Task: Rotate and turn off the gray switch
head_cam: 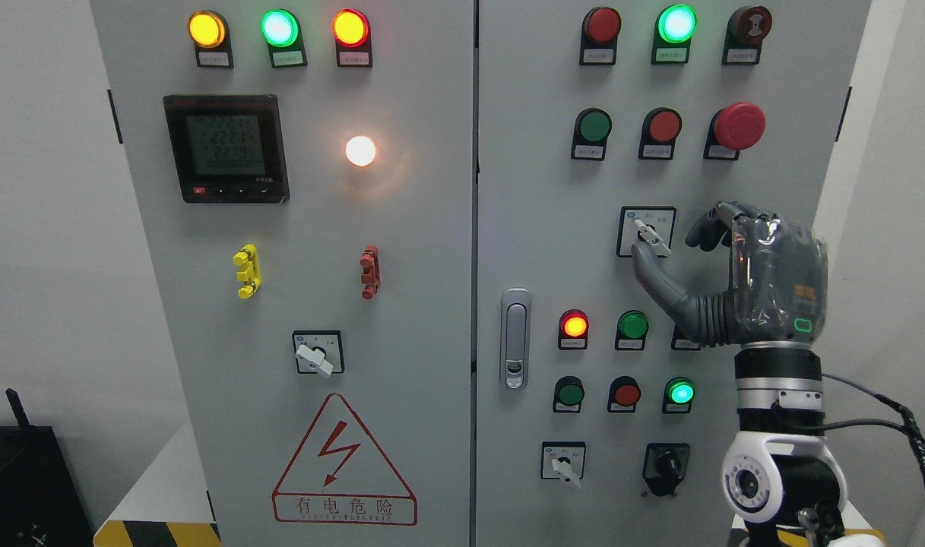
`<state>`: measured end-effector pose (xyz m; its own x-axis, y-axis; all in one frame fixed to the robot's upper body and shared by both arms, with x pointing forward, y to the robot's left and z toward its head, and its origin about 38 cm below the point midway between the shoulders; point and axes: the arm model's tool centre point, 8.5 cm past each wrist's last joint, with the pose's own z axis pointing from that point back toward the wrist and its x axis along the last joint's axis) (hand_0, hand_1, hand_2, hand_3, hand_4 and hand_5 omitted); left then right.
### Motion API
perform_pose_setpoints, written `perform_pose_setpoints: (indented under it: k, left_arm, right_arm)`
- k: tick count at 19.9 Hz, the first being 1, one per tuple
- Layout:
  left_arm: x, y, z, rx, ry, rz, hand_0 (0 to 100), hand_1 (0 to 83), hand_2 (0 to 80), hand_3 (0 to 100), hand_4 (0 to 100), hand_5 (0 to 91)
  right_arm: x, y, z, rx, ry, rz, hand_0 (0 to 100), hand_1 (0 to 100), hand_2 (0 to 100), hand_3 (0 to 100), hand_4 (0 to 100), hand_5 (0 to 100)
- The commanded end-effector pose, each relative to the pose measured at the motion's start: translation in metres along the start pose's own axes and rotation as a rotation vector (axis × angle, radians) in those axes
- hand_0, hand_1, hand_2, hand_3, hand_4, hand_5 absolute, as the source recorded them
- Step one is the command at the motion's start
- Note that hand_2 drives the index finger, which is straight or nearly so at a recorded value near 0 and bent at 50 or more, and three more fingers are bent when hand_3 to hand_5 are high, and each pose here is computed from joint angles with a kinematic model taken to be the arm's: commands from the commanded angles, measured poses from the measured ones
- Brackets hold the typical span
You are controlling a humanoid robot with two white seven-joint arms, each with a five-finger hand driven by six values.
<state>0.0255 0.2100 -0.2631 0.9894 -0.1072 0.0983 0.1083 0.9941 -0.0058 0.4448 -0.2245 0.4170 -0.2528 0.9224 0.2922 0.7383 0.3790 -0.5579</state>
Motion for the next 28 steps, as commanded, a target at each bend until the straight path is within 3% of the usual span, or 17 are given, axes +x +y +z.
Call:
perform_pose_setpoints:
  k: [1,8,13,16,28]
  left_arm:
    - [0.0000,-0.0001,0.0000,0.002,0.000,0.032,12,38.9,0.0,0,0,0.0]
    - [0.0000,-0.0001,0.0000,0.002,0.000,0.032,12,38.9,0.0,0,0,0.0]
    - [0.0000,0.0000,0.0000,0.002,0.000,0.032,12,38.9,0.0,0,0,0.0]
    - [0.0000,-0.0001,0.0000,0.002,0.000,0.032,12,38.9,0.0,0,0,0.0]
    - [0.0000,-0.0001,0.0000,0.002,0.000,0.032,12,38.9,0.0,0,0,0.0]
  right_arm:
    - [0.0082,0.0054,0.0012,0.017,-0.026,0.013,5,25,63,75,74,86]
    - [0.0086,0.0028,-0.0014,0.007,-0.028,0.022,8,27,63,75,74,86]
    - [0.0085,0.0028,-0.0014,0.007,-0.026,0.025,20,30,65,76,75,87]
    - [0.0092,0.0026,-0.0018,0.006,-0.028,0.025,23,29,65,77,76,88]
    - [0.0069,0.0041,-0.0022,0.010,-0.011,0.027,24,31,66,79,76,89]
